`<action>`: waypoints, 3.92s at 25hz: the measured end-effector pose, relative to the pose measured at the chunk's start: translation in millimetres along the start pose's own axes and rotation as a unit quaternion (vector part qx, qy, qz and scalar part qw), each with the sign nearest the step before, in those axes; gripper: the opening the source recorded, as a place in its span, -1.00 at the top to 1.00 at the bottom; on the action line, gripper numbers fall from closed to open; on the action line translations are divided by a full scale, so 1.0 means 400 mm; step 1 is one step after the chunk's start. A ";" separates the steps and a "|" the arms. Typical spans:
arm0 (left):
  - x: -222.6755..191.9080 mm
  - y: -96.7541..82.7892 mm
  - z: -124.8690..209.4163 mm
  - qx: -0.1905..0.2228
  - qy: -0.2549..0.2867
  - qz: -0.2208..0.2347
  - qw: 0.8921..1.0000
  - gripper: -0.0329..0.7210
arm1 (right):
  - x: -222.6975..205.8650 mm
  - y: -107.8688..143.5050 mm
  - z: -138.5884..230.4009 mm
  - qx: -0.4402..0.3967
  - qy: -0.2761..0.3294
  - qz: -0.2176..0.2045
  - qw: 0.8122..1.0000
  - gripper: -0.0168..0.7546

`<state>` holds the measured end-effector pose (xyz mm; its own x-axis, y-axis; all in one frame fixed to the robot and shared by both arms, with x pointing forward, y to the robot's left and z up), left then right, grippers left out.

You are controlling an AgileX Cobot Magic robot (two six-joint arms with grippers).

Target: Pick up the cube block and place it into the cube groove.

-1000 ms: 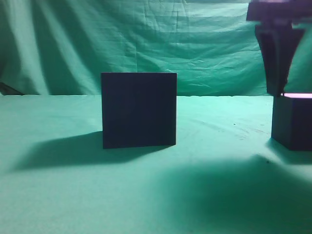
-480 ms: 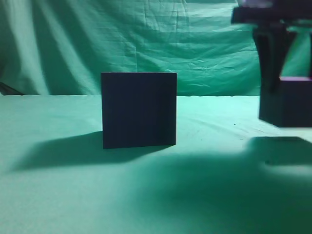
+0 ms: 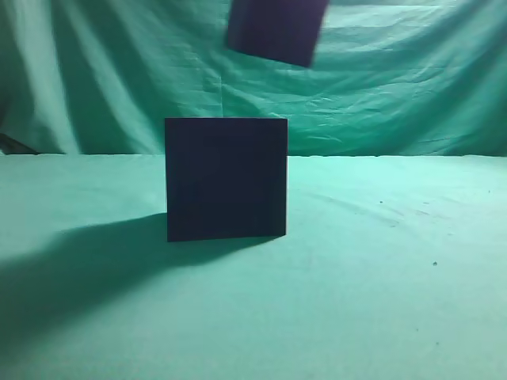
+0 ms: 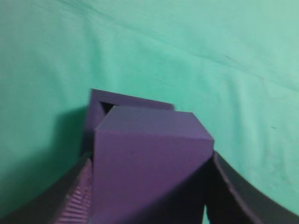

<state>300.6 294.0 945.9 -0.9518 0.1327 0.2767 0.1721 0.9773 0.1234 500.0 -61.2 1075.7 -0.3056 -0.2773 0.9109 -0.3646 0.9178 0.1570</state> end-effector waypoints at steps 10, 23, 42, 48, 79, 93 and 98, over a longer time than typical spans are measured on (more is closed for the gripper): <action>0.000 0.000 0.000 0.000 0.000 0.000 1.000 0.91 | -0.097 0.048 -0.013 -0.030 0.013 -0.029 0.999 -0.14; 0.000 0.000 0.000 0.000 0.000 0.000 1.000 0.91 | -0.105 0.049 -0.005 -0.036 0.032 -0.029 0.998 -0.14; 0.000 0.000 0.000 0.000 0.000 0.000 1.000 0.91 | -0.119 0.048 -0.005 -0.018 0.044 -0.021 0.999 -0.14; 0.000 0.000 0.000 0.000 0.000 0.000 1.000 0.91 | -0.118 0.047 0.001 -0.012 0.055 -0.020 0.998 -0.14; 0.000 0.000 0.000 0.000 0.000 0.000 1.000 0.91 | -0.048 0.057 -0.051 0.066 0.077 0.009 0.995 -0.36; 0.000 0.000 0.000 0.000 0.000 0.000 1.000 0.91 | 0.411 0.000 0.047 0.057 -0.126 -0.052 0.989 0.96; 0.000 0.000 0.000 0.000 0.000 0.000 1.000 0.91 | 0.448 -0.073 0.210 0.055 -0.119 -0.048 0.990 0.96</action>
<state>300.6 294.0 945.9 -0.9518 0.1327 0.2767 0.1721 0.9773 0.1234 381.9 -161.4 1202.4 -0.4581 -0.4334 0.7761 -0.4913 0.8510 0.1853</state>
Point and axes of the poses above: a point on each arm's last joint axis where the gripper is mounted, x pointing back along that axis away from the gripper, y along the wrist's bending axis when the last joint is at zero, z = x × y, the point moved 1 cm from there along -x, pointing out along that axis toward the gripper, and after that the axes turned 4 degrees about -x, right-handed, at the moved point
